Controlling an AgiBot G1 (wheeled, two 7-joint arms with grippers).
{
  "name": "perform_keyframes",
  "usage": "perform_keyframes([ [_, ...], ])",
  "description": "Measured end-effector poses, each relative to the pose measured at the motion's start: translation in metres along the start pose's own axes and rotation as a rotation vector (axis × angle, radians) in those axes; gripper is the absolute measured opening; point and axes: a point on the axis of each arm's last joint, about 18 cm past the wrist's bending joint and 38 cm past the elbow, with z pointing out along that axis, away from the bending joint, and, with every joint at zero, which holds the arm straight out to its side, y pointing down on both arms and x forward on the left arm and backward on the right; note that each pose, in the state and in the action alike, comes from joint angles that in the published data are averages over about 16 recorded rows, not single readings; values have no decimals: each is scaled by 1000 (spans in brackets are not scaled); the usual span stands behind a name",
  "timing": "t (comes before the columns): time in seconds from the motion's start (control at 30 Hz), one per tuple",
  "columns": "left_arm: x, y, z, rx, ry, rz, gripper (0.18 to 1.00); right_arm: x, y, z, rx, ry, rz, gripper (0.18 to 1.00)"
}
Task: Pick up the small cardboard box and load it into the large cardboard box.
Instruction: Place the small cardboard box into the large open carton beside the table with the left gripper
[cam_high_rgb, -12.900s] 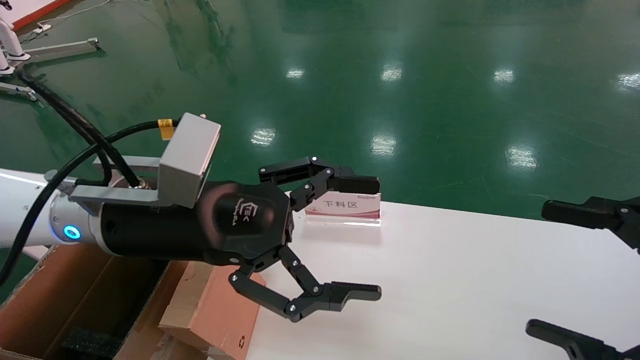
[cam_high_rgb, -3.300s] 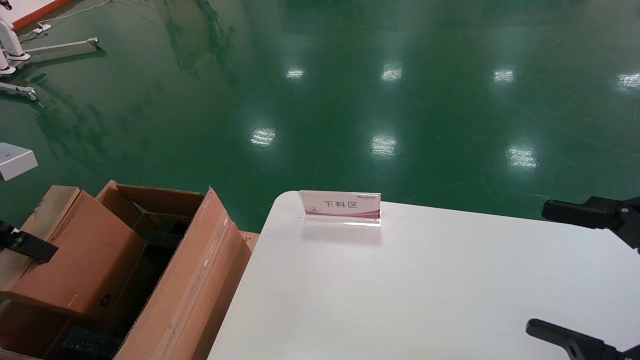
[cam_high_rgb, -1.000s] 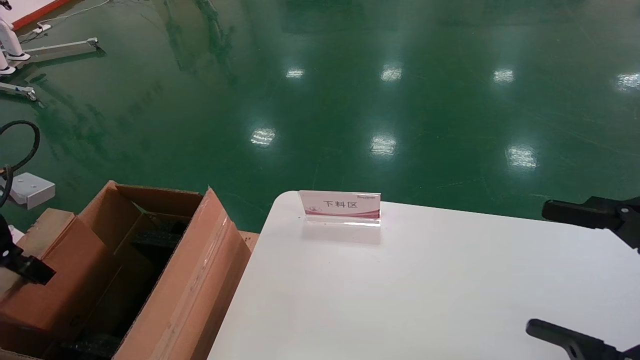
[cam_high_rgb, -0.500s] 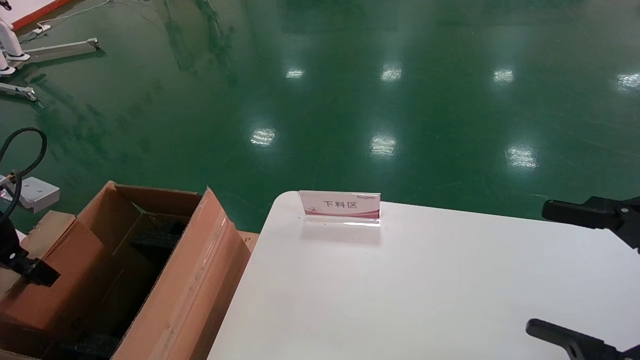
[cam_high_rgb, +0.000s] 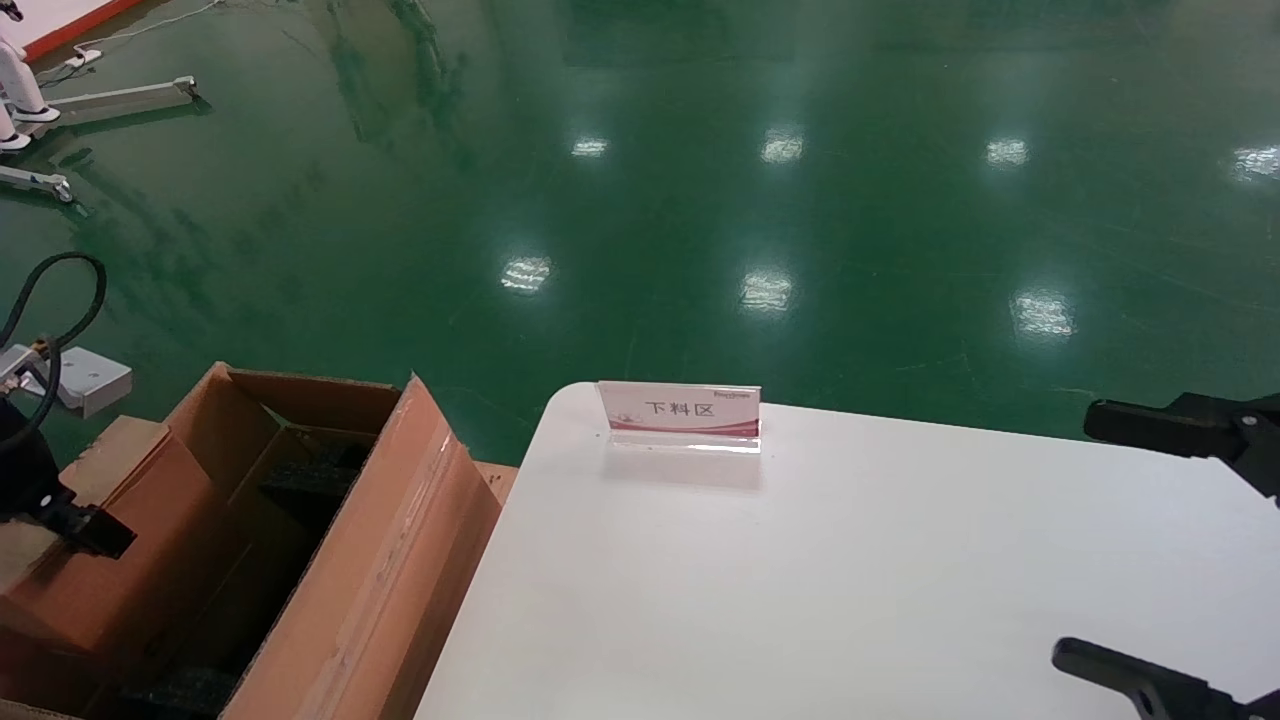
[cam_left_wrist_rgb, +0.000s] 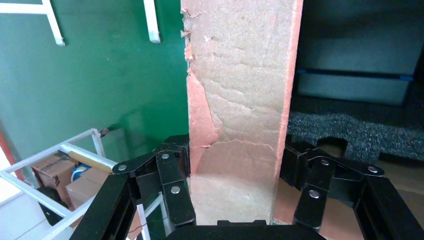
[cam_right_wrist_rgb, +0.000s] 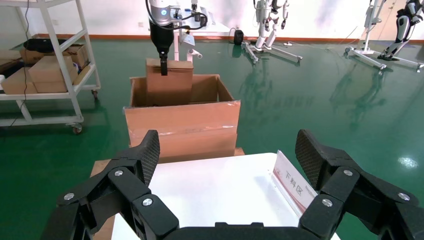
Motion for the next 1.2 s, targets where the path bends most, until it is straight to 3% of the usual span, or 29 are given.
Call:
perform_keyframes([
  [0.6,-1,-21,-11,63,-9,12,342,0,0,0,0,0,0,995],
  [1.2,11,-22,-8,43,-3,37,339,0,0,0,0,0,0,995],
])
